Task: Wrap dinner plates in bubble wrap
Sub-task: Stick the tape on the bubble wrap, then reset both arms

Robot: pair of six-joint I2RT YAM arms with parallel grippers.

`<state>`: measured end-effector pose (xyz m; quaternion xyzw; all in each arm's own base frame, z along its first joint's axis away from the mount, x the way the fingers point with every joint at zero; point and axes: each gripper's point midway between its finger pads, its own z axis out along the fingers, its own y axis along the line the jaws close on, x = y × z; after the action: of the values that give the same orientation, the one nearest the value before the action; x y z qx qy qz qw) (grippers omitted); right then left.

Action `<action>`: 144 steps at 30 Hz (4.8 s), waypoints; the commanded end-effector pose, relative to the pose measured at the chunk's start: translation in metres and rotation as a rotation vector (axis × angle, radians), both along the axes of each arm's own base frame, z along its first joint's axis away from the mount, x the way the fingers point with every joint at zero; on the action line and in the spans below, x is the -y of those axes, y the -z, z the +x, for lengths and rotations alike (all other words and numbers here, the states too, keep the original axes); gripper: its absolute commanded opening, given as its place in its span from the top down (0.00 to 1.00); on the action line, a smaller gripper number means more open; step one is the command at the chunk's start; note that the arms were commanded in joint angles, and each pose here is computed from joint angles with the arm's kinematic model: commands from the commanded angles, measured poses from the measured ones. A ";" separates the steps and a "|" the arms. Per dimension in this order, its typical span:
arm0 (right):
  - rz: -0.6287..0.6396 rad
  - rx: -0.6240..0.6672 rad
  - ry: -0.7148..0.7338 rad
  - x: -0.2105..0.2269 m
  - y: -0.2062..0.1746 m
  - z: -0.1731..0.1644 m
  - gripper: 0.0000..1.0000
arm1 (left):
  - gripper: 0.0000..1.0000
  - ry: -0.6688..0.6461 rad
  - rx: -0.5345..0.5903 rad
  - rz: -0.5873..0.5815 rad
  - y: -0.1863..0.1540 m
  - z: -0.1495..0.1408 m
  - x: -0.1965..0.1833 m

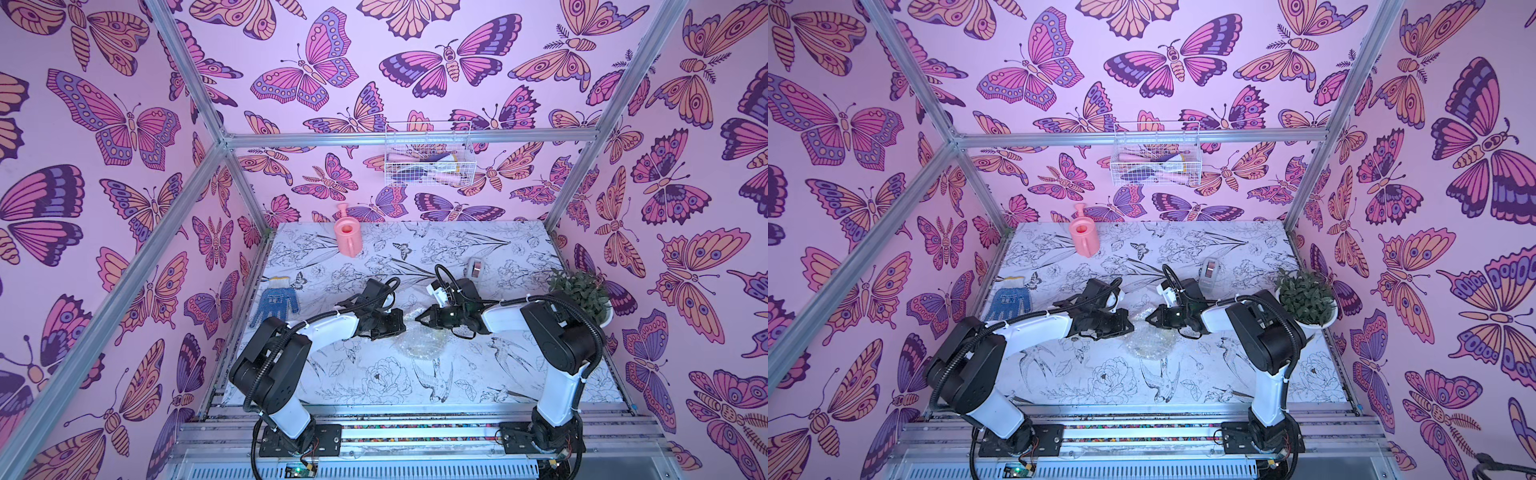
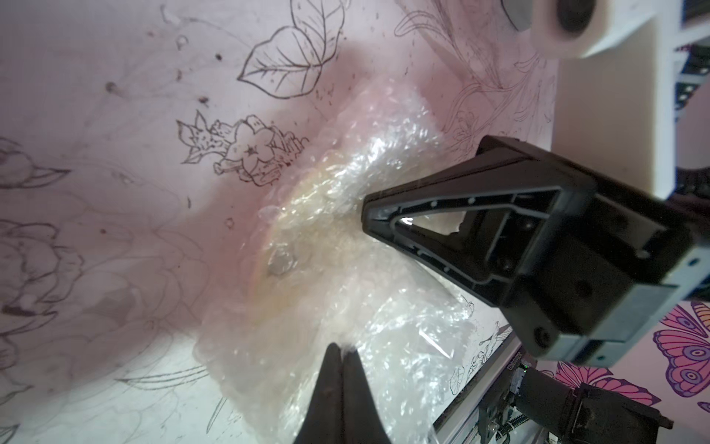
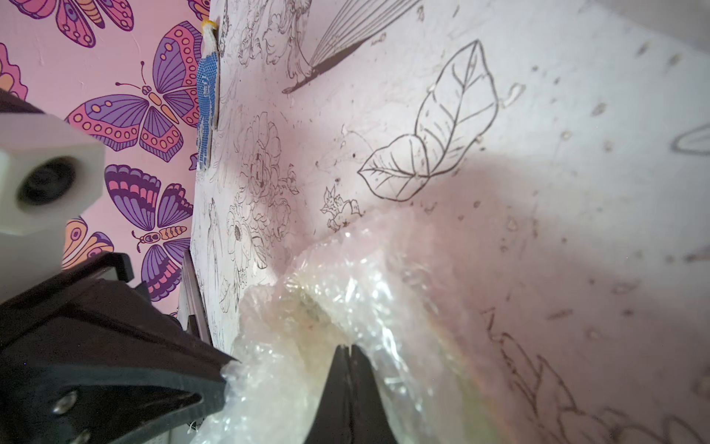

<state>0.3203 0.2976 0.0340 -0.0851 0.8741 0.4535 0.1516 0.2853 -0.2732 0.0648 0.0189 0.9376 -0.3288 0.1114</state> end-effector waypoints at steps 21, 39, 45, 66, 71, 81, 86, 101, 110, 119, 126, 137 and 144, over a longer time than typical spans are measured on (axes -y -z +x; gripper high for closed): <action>-0.320 0.153 0.128 0.050 -0.041 0.020 0.58 | 1.00 0.074 -0.206 0.132 0.082 -0.031 -0.003; 0.066 -0.318 -0.006 -0.017 -0.036 -0.046 1.00 | 1.00 0.074 -0.214 0.123 0.086 -0.033 -0.003; -0.518 -0.392 0.058 0.065 0.048 -0.063 1.00 | 1.00 0.072 -0.215 0.124 0.086 -0.035 -0.004; -0.355 -0.463 -0.012 0.044 0.039 -0.081 1.00 | 1.00 0.069 -0.219 0.130 0.089 -0.036 -0.006; -0.209 -0.323 0.023 0.025 -0.026 -0.045 1.00 | 1.00 0.070 -0.218 0.128 0.088 -0.036 -0.005; -0.261 -0.380 0.063 0.034 0.021 -0.021 1.00 | 1.00 0.071 -0.222 0.122 0.088 -0.036 -0.005; -0.243 -0.380 0.068 0.041 0.024 -0.014 1.00 | 1.00 0.071 -0.225 0.124 0.089 -0.038 -0.006; -0.318 -0.395 0.089 0.048 0.058 -0.003 1.00 | 1.00 0.081 -0.167 0.121 0.056 -0.028 -0.003; -0.268 -0.279 0.072 0.040 0.014 0.016 1.00 | 0.64 0.040 0.117 0.236 -0.043 0.008 -0.024; -0.241 0.001 0.212 0.095 -0.090 0.052 0.58 | 0.39 -0.122 0.286 0.354 -0.079 0.036 -0.094; -0.681 0.121 0.541 0.248 -0.070 0.052 0.00 | 0.00 -0.366 0.322 0.642 -0.045 0.054 -0.203; -0.923 0.505 0.869 0.340 -0.062 0.074 0.01 | 0.01 -0.521 0.725 0.924 -0.048 0.083 -0.296; -0.835 0.711 0.912 0.333 -0.087 0.051 0.00 | 0.01 -0.732 0.962 0.852 -0.061 0.088 -0.326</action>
<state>0.3640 -0.0311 0.0842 0.1021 0.8733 -0.0734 0.4706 0.3514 0.0441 0.0730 -0.0872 0.8599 0.1641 0.4754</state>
